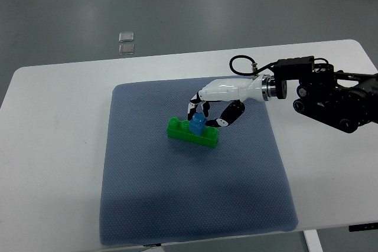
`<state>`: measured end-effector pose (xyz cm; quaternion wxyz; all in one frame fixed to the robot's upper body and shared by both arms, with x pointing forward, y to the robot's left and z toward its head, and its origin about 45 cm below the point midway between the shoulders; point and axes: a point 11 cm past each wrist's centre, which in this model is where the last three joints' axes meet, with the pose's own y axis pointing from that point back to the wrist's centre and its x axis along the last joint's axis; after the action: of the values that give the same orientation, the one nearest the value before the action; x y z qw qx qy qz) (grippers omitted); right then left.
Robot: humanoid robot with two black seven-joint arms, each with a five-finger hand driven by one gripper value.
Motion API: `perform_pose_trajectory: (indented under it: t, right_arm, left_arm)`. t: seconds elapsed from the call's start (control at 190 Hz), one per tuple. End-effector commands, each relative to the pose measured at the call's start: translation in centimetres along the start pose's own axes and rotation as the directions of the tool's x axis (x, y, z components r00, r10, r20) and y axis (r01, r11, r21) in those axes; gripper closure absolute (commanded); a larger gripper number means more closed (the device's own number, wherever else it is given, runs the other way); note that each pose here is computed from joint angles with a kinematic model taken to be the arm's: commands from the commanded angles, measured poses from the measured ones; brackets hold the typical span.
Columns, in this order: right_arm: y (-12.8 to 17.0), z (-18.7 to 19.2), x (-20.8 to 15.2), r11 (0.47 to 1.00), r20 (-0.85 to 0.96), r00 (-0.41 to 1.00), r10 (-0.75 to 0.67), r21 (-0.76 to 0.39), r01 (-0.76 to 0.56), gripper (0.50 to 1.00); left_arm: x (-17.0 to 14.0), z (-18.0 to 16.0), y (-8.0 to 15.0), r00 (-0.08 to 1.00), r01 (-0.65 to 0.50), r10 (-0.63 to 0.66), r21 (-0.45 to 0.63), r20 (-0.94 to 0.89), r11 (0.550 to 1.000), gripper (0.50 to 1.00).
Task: Stack blue block on green block with right hand
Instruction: 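Lower the blue block onto the green block's studs with the right hand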
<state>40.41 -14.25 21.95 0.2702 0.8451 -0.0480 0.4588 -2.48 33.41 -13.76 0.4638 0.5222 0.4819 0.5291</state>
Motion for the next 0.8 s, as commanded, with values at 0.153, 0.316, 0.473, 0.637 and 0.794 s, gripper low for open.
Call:
perform_pose_trajectory:
  t: [0.153,0.316,0.473,0.637,0.794]
  right_arm:
    - [-0.1,0.3,-0.5,1.0,0.001,1.0,-0.016,-0.018,0.016,1.0]
    - [-0.5,0.1,-0.6,1.0,0.0,1.0,-0.023,-0.012,0.023,1.0]
    - [-0.6,0.1,-0.7,1.0,0.002,1.0,-0.023,-0.014,0.023,1.0]
    - [-0.9,0.0,-0.7,1.0,0.001,1.0,-0.023,-0.009,0.023,1.0]
    - [-1.0,0.4,-1.2,0.999,-0.033,0.999,-0.033,-0.026,0.032,1.0]
  left_arm:
    - [0.0,0.0,0.0,1.0,-0.001,0.001,0.0,0.0,1.0,0.5]
    - [0.0,0.0,0.0,1.0,0.001,-0.001,-0.001,0.0,1.0,0.5]
    - [0.0,0.0,0.0,1.0,0.001,-0.001,-0.001,0.0,1.0,0.5]
    - [0.0,0.0,0.0,1.0,-0.001,0.001,0.0,0.0,1.0,0.5]
    - [0.0,0.0,0.0,1.0,-0.001,0.001,0.0,0.0,1.0,0.5]
